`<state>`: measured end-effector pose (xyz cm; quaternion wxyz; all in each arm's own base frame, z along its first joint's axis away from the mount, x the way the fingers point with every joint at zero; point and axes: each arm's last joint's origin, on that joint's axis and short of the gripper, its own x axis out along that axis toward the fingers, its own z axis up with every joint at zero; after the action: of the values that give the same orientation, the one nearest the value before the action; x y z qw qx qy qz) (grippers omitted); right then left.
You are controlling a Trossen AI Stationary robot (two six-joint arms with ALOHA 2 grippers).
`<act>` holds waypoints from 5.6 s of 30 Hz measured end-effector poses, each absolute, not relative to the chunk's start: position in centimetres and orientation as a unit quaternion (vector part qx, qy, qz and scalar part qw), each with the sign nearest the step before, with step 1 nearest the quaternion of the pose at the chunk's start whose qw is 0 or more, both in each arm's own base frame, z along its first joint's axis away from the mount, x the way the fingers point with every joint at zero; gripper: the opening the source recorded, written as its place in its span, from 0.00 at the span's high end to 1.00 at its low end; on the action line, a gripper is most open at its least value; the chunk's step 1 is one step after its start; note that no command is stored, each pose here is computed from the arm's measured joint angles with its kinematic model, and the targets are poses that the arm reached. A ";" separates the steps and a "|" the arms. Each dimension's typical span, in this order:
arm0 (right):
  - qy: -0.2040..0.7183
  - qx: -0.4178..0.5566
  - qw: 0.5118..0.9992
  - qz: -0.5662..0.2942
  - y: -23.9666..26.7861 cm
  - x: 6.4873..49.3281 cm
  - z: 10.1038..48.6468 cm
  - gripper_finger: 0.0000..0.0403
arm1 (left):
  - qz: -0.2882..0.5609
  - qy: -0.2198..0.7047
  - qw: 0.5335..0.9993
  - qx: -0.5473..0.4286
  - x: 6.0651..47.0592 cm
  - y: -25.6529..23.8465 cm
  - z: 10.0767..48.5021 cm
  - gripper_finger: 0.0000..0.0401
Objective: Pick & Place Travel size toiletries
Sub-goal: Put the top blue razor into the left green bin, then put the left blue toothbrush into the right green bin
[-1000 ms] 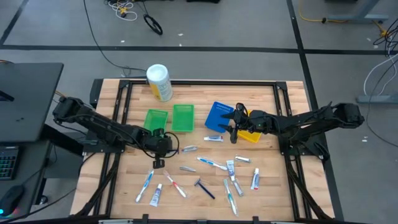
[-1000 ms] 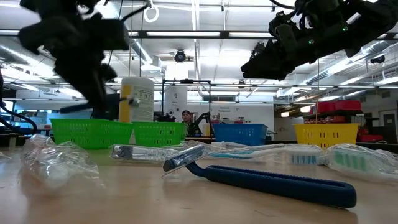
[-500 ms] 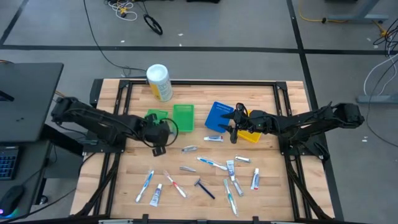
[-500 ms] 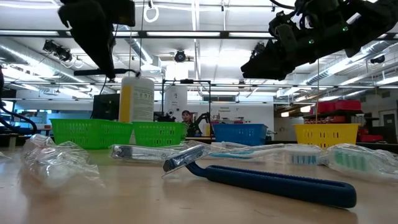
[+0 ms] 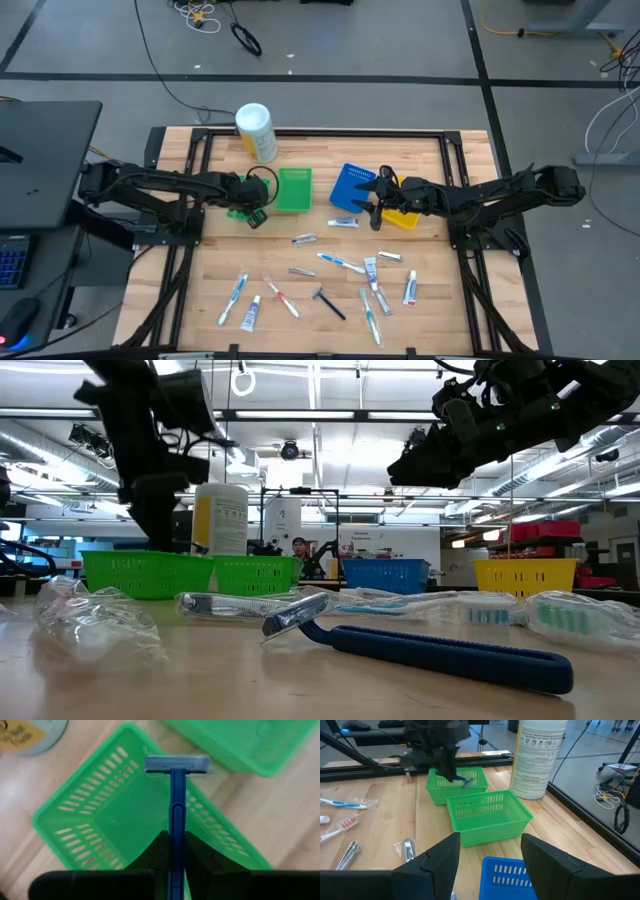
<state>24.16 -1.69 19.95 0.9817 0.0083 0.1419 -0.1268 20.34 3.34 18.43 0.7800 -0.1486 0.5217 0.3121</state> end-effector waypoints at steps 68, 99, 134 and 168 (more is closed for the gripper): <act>0.126 -0.019 0.982 -0.137 -1.8 24.2 20.3 0.45 | 0.278 0.394 0.867 -0.129 19.7 3.1 21.5 0.70; 0.233 -0.003 0.973 0.006 2.2 34.8 19.2 0.45 | 0.115 0.346 0.925 -0.111 17.8 -6.2 23.4 0.72; 0.243 -0.050 0.969 0.012 1.8 34.8 18.9 0.45 | 0.263 0.597 0.629 -0.423 18.5 -17.2 16.4 0.72; 0.232 -0.048 0.972 0.005 1.4 34.9 19.1 0.45 | 0.332 0.549 0.684 -0.348 19.3 -16.9 14.1 0.94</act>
<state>34.91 1.37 19.07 0.9716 -0.0481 0.2317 0.0054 19.31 -16.91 14.13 0.6837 -0.3483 0.5487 0.3318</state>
